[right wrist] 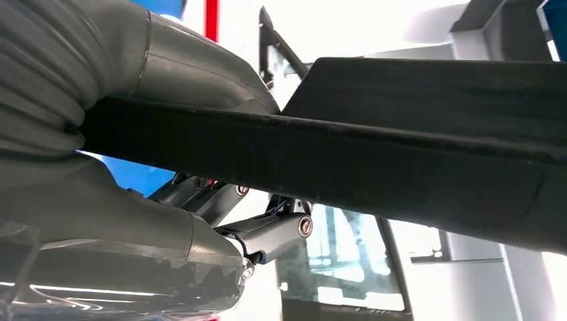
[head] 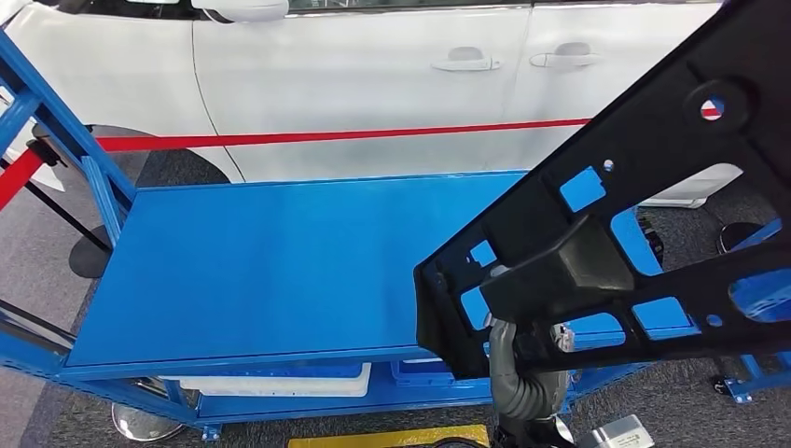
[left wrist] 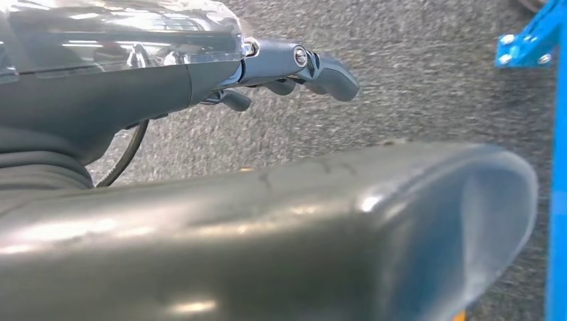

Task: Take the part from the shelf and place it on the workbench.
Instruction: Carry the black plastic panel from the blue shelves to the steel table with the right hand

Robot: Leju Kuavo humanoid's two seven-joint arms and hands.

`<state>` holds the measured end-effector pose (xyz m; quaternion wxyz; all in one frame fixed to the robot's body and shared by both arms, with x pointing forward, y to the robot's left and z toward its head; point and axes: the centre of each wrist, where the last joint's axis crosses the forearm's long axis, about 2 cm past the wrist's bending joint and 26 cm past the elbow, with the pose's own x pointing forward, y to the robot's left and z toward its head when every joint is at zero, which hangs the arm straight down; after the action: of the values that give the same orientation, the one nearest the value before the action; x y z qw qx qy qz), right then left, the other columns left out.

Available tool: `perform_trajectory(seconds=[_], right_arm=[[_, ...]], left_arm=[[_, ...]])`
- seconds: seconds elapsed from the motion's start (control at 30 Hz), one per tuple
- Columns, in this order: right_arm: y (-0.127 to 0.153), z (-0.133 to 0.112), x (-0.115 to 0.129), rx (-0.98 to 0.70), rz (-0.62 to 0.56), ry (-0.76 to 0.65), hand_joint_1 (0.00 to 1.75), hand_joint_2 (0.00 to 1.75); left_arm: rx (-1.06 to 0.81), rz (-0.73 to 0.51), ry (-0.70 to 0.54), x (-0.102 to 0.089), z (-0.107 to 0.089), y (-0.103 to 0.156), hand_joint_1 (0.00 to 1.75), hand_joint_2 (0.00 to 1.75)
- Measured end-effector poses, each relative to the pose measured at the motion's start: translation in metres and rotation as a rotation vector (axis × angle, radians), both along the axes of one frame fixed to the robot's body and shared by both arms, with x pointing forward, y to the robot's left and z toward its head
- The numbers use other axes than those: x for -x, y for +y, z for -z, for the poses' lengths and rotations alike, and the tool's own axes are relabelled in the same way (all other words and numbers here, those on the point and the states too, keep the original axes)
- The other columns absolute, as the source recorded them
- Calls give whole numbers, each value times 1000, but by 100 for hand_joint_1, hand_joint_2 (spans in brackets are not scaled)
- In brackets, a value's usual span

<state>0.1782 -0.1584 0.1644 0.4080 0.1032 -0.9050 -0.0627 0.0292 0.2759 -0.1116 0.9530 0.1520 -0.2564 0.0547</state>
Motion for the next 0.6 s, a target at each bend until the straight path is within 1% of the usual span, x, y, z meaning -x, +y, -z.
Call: perform_trajectory(seconds=[0.43,0.6], right_arm=[[-3,3,9,3,3,5,175,175],[-3,3,11,-17,-38,5,175,175]], left_arm=[[7,3,16,0,0,-2,0,0],[7,8,17,0,0,-2,0,0]])
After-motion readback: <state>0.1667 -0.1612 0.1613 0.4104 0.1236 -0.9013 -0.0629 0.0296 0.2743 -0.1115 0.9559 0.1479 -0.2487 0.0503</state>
